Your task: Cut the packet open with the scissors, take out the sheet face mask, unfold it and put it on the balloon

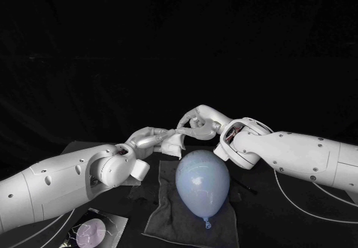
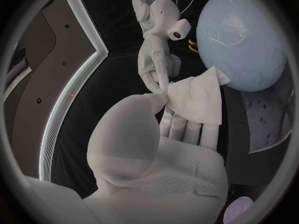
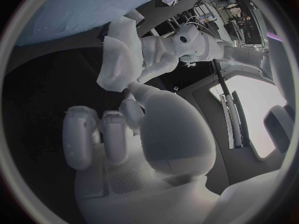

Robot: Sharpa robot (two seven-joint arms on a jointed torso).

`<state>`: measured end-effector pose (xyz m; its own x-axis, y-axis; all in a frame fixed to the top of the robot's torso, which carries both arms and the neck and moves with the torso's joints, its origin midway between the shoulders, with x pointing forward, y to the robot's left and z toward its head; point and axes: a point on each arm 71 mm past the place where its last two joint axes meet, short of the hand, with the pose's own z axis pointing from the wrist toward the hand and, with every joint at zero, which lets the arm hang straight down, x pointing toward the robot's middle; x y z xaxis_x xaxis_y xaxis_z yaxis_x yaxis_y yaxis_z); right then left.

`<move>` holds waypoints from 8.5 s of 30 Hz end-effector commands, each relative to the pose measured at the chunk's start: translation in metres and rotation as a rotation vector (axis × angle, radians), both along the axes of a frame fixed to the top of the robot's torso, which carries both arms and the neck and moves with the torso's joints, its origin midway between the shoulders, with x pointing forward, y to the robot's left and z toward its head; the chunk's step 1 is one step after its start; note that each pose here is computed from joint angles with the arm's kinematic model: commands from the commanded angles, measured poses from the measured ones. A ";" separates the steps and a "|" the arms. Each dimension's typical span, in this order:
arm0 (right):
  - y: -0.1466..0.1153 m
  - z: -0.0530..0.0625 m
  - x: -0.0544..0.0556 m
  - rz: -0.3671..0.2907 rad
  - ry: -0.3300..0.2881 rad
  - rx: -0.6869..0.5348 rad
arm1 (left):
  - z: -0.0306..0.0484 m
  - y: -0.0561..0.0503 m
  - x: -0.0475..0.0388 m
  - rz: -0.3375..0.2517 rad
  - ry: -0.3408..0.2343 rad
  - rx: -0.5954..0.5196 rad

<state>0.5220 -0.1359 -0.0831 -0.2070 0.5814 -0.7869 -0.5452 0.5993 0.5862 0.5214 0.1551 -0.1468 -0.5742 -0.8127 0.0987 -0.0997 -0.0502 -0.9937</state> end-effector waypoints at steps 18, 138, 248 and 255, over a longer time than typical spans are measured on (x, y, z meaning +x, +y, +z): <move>-0.014 0.010 -0.005 -0.036 -0.104 0.094 | 0.0023 0.003 0.0008 0.051 0.014 -0.042; 0.023 -0.003 -0.046 -0.106 -0.305 -0.147 | 0.0043 0.005 -0.0078 0.106 0.058 -0.110; 0.015 0.000 -0.059 -0.065 -0.347 -0.226 | 0.0060 0.009 -0.0051 0.130 0.026 -0.114; 0.009 0.002 -0.065 -0.064 -0.345 -0.210 | 0.0050 0.014 -0.0015 0.175 0.031 -0.112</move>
<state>0.4593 -0.1271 -0.0821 0.1226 0.4009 -0.9079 -0.6387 0.7320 0.2369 0.5180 0.1670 -0.1438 -0.4470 -0.8707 0.2053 -0.1251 -0.1664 -0.9781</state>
